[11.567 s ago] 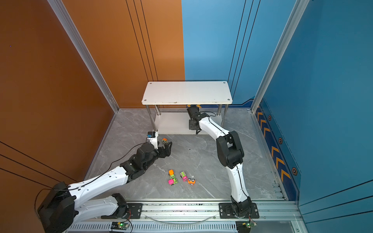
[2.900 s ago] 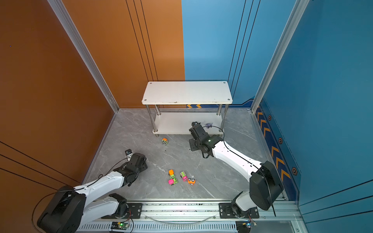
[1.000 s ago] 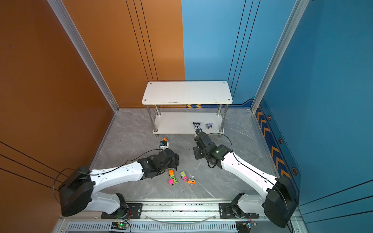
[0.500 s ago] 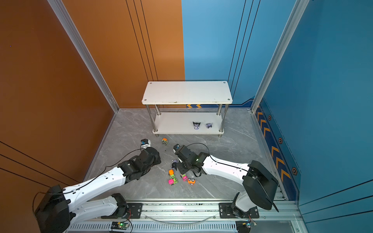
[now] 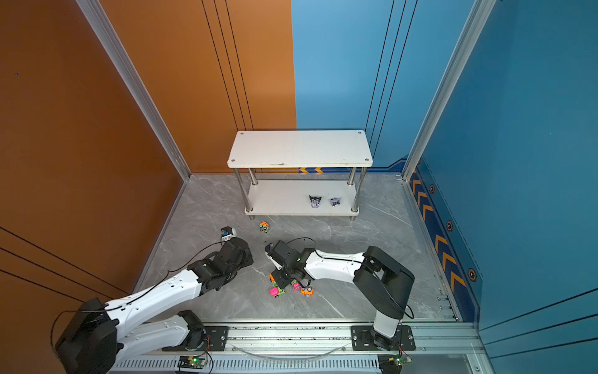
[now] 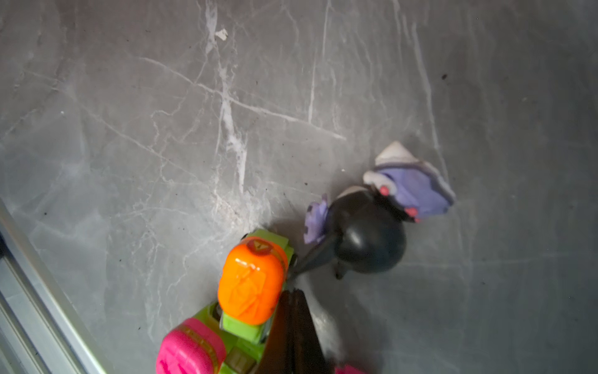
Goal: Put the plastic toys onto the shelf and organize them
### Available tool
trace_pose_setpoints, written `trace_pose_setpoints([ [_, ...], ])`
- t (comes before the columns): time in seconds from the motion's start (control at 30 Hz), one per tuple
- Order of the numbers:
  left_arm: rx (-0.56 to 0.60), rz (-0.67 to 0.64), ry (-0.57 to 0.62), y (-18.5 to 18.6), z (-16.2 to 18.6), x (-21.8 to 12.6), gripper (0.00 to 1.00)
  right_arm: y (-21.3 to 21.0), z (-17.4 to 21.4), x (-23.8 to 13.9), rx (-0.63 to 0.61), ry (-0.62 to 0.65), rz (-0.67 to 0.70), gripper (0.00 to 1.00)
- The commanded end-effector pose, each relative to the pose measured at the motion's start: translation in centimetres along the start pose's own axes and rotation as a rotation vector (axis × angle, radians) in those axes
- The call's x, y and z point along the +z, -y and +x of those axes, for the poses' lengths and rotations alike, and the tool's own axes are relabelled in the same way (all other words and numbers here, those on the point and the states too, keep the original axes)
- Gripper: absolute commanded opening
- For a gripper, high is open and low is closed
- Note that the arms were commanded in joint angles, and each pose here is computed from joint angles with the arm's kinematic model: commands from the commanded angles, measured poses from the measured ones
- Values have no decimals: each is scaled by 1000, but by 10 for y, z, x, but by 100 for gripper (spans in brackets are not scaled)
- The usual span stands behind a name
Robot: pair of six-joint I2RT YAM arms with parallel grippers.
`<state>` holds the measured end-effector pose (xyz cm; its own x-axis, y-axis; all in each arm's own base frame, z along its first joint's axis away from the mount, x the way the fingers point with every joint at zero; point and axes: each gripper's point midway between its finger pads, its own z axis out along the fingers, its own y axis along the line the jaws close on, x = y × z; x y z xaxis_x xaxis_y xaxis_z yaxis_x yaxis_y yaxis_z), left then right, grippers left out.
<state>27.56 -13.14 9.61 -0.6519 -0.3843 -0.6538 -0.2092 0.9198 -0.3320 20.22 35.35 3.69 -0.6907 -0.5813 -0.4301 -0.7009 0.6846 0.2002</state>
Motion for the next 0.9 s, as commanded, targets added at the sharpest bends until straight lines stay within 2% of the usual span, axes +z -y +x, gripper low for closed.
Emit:
trace_pose_setpoints([
  [0.0, -19, 16, -12, 2, 2, 5, 29, 10, -21, 3, 10, 46, 8, 0],
  [0.13, -22, 36, -16, 10, 3, 11, 29, 32, -43, 1, 43, 82, 19, 0],
  [0.33, 5, 69, -49, 37, 2, 26, 29, 71, -77, -21, 96, 166, 57, 0],
  [0.57, 26, 130, -67, 70, 2, 45, 29, 80, -61, -45, 139, 187, 72, 1],
  [0.67, 36, 166, -77, 88, 0, 54, 20, 64, -45, -46, 149, 178, 30, 2],
  [0.8, 47, 219, -87, 111, -4, 63, 3, 48, -31, -41, 137, 178, -15, 1],
  [0.87, 54, 250, -90, 123, -5, 67, 0, 48, -25, -36, 135, 169, -29, 1],
])
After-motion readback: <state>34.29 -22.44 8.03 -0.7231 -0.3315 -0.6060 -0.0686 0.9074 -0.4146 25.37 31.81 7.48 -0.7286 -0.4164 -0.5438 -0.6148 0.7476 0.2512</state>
